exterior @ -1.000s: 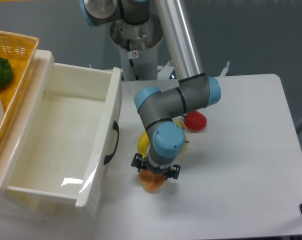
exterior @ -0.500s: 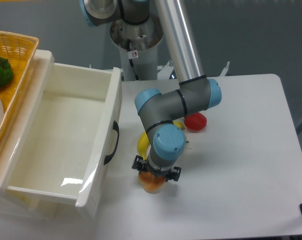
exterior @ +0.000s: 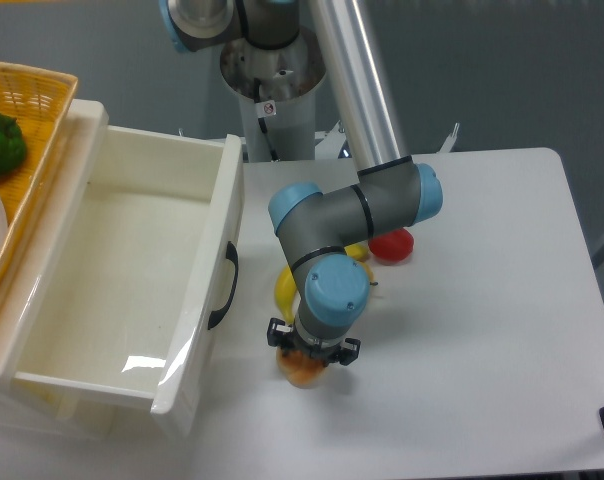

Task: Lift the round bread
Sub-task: 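Close the gripper around the orange round bread, then lift the held bread up off the table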

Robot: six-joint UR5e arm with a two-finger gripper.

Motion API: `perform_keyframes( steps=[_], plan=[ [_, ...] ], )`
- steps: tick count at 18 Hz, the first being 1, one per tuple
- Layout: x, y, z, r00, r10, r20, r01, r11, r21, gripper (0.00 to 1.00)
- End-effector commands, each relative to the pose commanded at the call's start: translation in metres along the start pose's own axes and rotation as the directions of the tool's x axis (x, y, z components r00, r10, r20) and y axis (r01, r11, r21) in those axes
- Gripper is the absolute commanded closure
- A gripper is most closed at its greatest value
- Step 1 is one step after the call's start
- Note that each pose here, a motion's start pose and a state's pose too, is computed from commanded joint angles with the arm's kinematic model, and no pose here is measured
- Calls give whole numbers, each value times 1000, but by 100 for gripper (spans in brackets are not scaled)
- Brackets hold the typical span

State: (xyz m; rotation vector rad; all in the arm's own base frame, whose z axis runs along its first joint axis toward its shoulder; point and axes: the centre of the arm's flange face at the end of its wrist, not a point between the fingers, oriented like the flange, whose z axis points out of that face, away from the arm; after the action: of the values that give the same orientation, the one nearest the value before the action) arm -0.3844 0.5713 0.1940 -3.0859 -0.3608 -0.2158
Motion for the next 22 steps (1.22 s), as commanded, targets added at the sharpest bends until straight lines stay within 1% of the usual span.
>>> perform_keyframes(
  steps=[1, 2, 5, 12, 16, 19, 20, 22],
  plan=[
    [0, 0, -1, 1000, 2, 0, -2, 1000, 2, 93],
    [0, 0, -4, 1000, 4, 2, -4, 1000, 6, 94],
    [-2, 0, -12, 1000, 11, 8, -12, 1000, 18, 94],
    [-2, 2, -30, 998, 66, 23, -67, 997, 39, 95],
    [-1, 6, -46, 986, 163, 40, -164, 985, 51, 95],
    [-5, 11, -63, 984, 167, 55, -171, 983, 66, 95],
    [-5, 11, -67, 980, 187, 61, -191, 979, 68, 95],
    [-6, 17, -78, 966, 244, 81, -250, 966, 71, 95]
  ],
)
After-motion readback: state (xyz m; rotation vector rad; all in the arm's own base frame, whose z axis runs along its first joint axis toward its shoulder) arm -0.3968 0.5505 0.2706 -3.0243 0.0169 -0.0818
